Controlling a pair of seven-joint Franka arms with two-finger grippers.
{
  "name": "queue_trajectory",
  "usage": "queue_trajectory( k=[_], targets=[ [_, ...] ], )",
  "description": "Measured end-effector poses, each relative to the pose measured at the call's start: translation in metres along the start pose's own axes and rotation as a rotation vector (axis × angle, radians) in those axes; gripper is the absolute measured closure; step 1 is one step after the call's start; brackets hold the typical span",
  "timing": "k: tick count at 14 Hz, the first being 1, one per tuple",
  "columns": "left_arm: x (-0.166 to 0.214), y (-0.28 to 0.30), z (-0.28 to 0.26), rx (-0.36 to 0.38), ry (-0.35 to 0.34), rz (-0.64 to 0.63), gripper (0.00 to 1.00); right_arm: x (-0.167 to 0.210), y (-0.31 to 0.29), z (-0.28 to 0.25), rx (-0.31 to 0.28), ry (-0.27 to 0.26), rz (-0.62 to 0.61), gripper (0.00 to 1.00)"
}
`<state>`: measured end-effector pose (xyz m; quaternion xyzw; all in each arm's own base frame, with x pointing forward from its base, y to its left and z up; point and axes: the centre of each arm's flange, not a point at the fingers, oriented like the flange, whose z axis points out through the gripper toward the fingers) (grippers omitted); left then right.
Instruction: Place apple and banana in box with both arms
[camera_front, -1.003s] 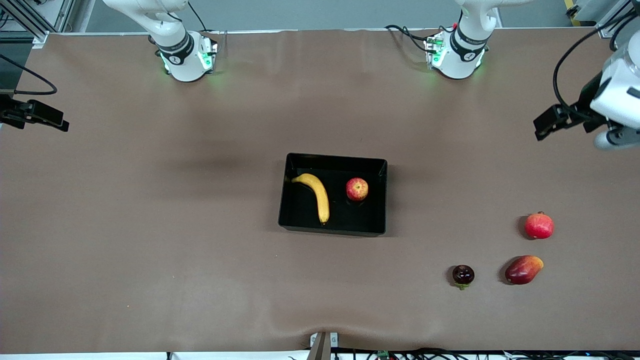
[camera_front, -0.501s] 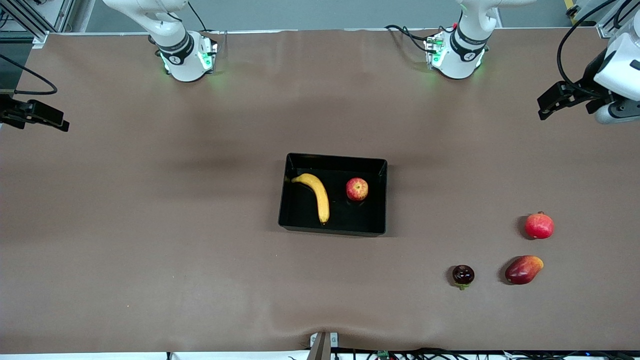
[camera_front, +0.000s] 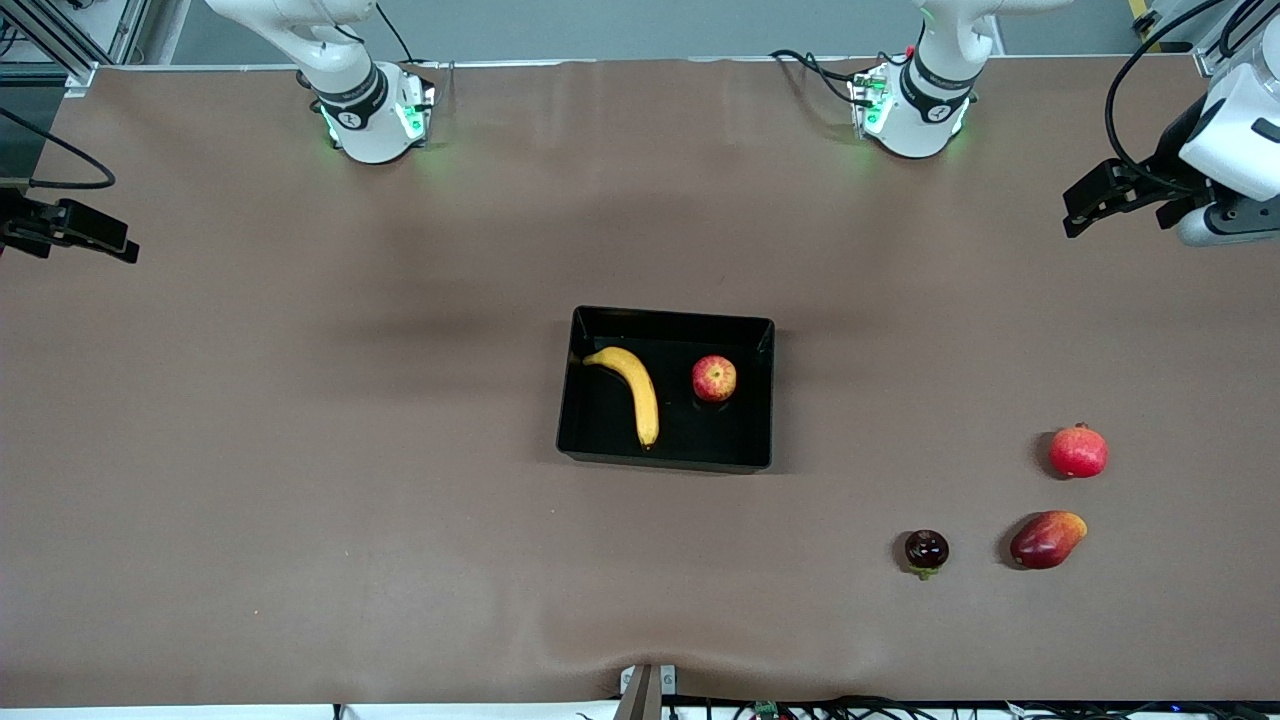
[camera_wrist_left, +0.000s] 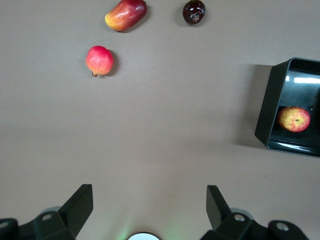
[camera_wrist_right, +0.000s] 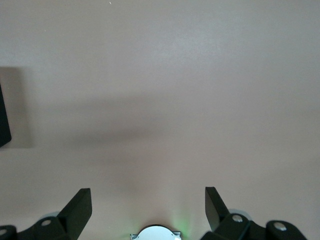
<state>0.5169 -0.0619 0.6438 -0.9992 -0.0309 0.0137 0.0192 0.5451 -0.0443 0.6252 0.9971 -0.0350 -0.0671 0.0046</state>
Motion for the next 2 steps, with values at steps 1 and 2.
queue_trajectory(
  k=[1, 2],
  targets=[
    [0.0, 0.0007, 0.0002, 0.0, 0.0, 0.001, 0.0, 0.0, -0.0002, -0.0001, 0.0, 0.0, 0.0, 0.0],
    [0.0002, 0.0017, 0.0006, 0.0, -0.001, 0.003, 0.0, 0.0, -0.0007, -0.0004, 0.0, 0.001, -0.001, 0.0]
  ],
)
